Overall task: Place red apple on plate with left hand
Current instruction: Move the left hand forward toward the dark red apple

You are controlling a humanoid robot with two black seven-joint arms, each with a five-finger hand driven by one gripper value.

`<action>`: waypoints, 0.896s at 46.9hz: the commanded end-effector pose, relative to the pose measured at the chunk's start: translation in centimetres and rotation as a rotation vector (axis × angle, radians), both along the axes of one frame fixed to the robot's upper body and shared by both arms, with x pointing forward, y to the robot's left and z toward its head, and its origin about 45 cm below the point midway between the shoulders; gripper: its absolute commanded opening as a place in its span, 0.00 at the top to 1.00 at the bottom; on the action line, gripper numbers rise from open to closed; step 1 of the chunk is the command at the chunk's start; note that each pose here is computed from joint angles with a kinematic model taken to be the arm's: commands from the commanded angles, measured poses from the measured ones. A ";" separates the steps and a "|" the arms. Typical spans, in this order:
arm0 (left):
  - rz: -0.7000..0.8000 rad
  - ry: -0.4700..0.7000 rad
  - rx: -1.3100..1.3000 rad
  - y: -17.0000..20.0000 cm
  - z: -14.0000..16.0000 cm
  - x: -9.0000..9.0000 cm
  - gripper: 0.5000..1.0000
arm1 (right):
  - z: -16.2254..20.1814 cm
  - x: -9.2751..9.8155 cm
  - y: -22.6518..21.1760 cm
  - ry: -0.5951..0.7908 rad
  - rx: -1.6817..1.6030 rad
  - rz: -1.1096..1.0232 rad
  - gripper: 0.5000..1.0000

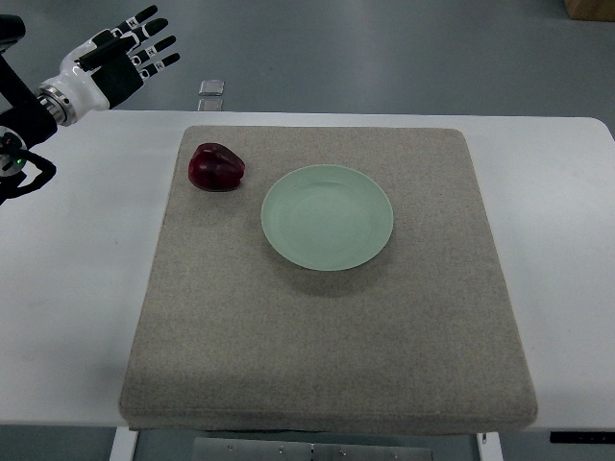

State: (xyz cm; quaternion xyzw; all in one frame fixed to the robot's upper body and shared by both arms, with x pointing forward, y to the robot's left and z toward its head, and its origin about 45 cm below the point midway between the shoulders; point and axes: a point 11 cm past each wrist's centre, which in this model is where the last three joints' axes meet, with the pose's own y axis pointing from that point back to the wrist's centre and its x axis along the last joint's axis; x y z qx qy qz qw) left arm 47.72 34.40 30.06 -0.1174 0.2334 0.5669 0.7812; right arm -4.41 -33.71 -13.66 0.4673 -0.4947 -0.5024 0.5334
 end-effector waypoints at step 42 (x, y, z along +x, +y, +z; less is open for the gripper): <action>-0.041 -0.100 0.363 2.1 2.8 0.6 0.00 | 0.0 0.0 0.0 0.000 0.000 0.000 0.14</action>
